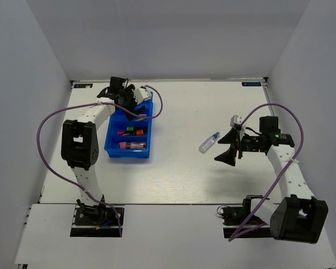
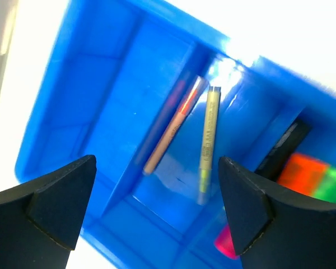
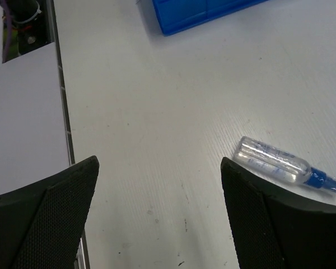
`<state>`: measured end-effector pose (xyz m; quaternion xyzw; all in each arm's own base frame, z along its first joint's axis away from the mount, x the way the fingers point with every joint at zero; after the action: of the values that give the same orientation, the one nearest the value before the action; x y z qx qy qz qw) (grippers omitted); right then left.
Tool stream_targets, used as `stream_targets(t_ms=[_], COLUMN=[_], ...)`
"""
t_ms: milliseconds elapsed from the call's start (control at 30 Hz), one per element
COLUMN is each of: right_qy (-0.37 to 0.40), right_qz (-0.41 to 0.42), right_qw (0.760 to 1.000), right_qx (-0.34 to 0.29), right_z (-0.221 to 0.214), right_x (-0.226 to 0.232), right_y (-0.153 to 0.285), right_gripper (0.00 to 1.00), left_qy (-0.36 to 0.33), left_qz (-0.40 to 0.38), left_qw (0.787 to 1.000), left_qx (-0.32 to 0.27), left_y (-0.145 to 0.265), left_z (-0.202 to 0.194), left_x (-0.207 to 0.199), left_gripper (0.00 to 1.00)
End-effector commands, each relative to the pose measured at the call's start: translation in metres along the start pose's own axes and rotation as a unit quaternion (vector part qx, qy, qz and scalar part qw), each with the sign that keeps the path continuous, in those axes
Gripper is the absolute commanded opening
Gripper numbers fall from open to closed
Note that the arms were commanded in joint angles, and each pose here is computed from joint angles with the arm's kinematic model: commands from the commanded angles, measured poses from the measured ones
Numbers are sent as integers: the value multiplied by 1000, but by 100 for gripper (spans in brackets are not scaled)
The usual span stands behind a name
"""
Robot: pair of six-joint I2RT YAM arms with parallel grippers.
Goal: Sort the stationery into containers
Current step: Place the pen in the storage box, then pick up the stationery from the center of the board.
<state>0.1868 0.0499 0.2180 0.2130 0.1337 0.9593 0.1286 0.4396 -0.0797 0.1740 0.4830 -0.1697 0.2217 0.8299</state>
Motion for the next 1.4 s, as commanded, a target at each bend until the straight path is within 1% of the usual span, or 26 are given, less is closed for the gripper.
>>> stream_targets(t_ms=[0,33,100,133,200,233,267,300,333,367,400,433,467,500,533,567,600,667,700,800,833,900,1033,1200,1267,1367], right_qy=[-11,20,24,85,133,257,269,257,340,347,310,361,394,400,403,416,448,474,504,499,479,483,491,478,476,472], right_qz=[9,11,21,23,57,75,85,103,106,119,151,166,174,194,217,225,227,218,210,230,252,264,245,275,256,241], right_qw=[1000,1000,999,996,989,963,958,957,930,922,927,900,883,875,860,851,830,809,791,784,786,774,770,756,761,758], right_qx=[-8,-7,4,1,33,39,57,84,92,127,146,178,185,191,224,231,241,272,276,290,298,312,326,353,360,380], right_z=[7,11,14,26,28,42,41,32,50,48,34,45,54,53,44,35,35,21,25,32,28,29,26,13,8,1], right_x=[-7,-9,-16,-21,-25,-36,-40,-57,-70,-77,-94,-104,-112,-120,-127,-133,-136,-139,-142,-148,-149,-146,-153,-154,-160,-163], right_y=[-2,-1,-1,1,2,3,3,-1,-1,1,-6,-5,-6,-11,-14,-17,-31,-43,-55,-70,-76,-87,-101,-116,-121,-128], right_gripper=[90,90,87,83,61,46,22,15,11,11,13,14,25,32,37,41,45,47,49,49,49,52,56,64,68,68], left_qy=[66,98,131,160,203,223,288,311,366,373,372,398,398,389,398,393,387,389,391,389,385,382,375,382,382,381], left_qz=[84,87,100,96,106,104,99,89,67,57,67,44,37,58,38,31,36,29,35,39,48,51,71,66,64,72], left_qw=[993,989,982,978,966,961,942,936,919,916,912,909,911,912,914,917,919,919,918,919,919,921,921,919,919,918], left_qx=[-57,-67,-94,-98,-122,-124,-141,-140,-134,-134,-156,-115,-107,-115,-71,-65,-72,-58,-55,-51,-66,-65,-70,-74,-78,-80], left_y=[63,70,97,100,129,139,153,157,160,162,185,167,167,186,174,174,183,184,186,181,183,179,184,184,185,185], left_z=[44,49,64,67,85,86,94,95,92,93,102,85,86,89,70,68,61,47,40,26,23,18,17,15,15,14], left_x=[22,19,14,6,-5,-16,-26,-35,-58,-70,-85,-116,-131,-145,-173,-184,-202,-224,-234,-253,-257,-264,-262,-264,-265,-265], left_gripper=[100,100,100,100,100,100,100,100,100,100,100,100,100,100,100,100,100,100,100,100,100,100,100,100,100,100])
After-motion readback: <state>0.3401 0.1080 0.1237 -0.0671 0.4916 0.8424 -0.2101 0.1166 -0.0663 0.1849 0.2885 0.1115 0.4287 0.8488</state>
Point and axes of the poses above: each gripper's point midway between its finger pads, its own y axis back along the fingers, its own x axis along the line the jaws close on, z = x × y, the point moved 10 cm from there along y, back along the fingers, and after that the axes turned 14 degrees about -y, right-handed, at the moved point
